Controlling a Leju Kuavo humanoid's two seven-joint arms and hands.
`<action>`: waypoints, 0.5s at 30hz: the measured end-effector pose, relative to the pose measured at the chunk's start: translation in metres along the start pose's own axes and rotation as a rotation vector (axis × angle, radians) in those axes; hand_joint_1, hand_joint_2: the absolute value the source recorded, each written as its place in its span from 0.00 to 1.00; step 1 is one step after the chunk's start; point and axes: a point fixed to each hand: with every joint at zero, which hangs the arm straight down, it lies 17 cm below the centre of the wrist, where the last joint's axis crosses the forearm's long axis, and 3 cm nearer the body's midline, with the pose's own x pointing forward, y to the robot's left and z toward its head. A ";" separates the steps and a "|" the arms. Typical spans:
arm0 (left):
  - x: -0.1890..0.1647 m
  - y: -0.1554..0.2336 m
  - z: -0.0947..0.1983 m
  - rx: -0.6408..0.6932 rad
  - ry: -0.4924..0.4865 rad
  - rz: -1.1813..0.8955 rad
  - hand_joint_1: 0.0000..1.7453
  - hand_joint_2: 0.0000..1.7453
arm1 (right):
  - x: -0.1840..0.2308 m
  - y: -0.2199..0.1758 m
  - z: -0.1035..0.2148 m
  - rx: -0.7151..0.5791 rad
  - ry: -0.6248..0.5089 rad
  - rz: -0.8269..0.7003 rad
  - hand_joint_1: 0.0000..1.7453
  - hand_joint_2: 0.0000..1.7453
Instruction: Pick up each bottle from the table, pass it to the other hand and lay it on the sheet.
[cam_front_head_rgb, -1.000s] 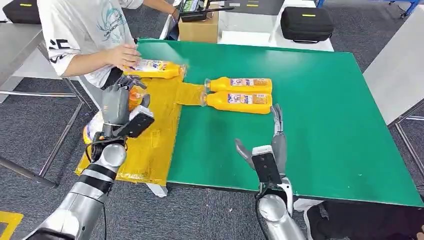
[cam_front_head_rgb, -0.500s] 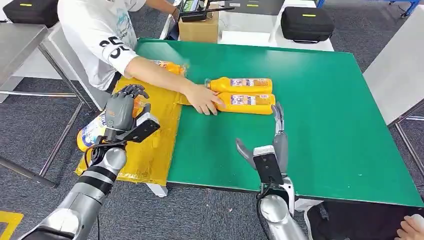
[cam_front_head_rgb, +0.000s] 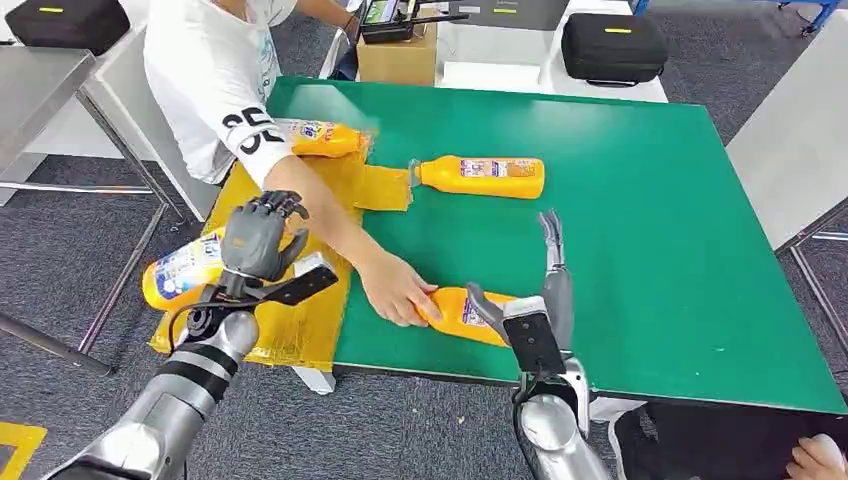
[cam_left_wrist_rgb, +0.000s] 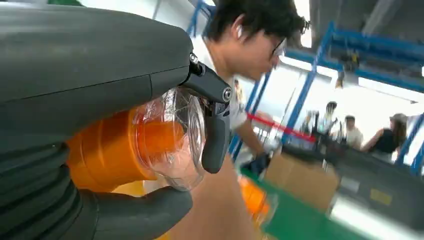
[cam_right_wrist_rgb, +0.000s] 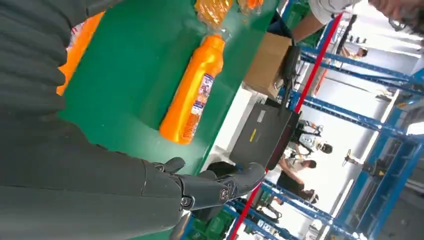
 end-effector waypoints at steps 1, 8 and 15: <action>0.000 -0.011 0.008 -0.028 0.003 0.002 1.00 1.00 | 0.001 0.000 0.001 0.003 0.000 0.003 0.00 1.00; 0.004 -0.075 0.051 -0.223 0.008 -0.021 1.00 1.00 | 0.003 0.005 0.004 0.044 0.002 0.015 0.00 1.00; 0.015 -0.109 0.073 -0.328 0.019 0.028 0.00 1.00 | 0.004 0.006 0.004 0.056 -0.002 0.019 0.00 1.00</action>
